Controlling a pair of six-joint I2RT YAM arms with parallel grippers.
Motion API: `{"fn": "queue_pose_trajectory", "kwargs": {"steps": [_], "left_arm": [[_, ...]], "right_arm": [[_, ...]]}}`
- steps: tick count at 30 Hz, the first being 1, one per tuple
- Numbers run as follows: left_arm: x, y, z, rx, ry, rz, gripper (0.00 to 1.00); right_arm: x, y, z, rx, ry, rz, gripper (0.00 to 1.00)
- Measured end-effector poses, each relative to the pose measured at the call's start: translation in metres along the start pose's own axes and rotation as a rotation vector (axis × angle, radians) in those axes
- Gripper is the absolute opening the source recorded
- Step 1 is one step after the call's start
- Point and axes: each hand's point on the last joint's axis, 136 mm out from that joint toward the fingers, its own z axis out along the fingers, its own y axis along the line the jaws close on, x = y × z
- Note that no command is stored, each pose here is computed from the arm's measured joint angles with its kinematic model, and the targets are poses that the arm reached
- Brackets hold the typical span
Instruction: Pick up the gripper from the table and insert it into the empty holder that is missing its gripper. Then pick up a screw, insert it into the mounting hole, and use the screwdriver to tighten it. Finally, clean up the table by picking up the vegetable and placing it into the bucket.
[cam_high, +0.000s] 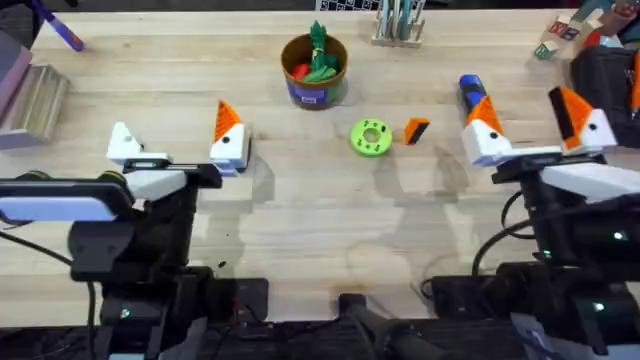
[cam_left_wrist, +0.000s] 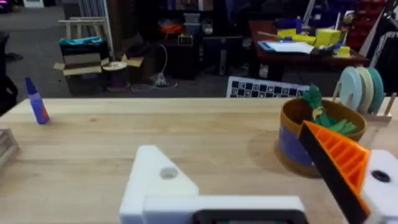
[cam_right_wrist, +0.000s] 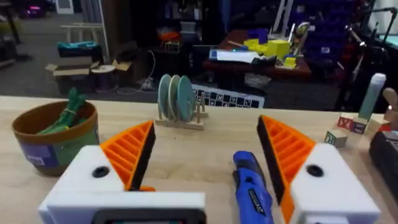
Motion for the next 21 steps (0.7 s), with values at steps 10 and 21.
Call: {"fn": "queue_pose_trajectory", "kwargs": {"steps": [10,21], "left_arm": [[-0.121,0.002,-0.025,-0.021,-0.213,0.008,0.985],[-0.107,0.002,0.019,-0.022,0.381,0.048,0.986]], "right_arm": [[-0.113,0.0,-0.019,0.001,-0.155,-0.005,0.992],[-0.103,-0.001,0.007,-0.004,0.415,0.014,0.991]]}}
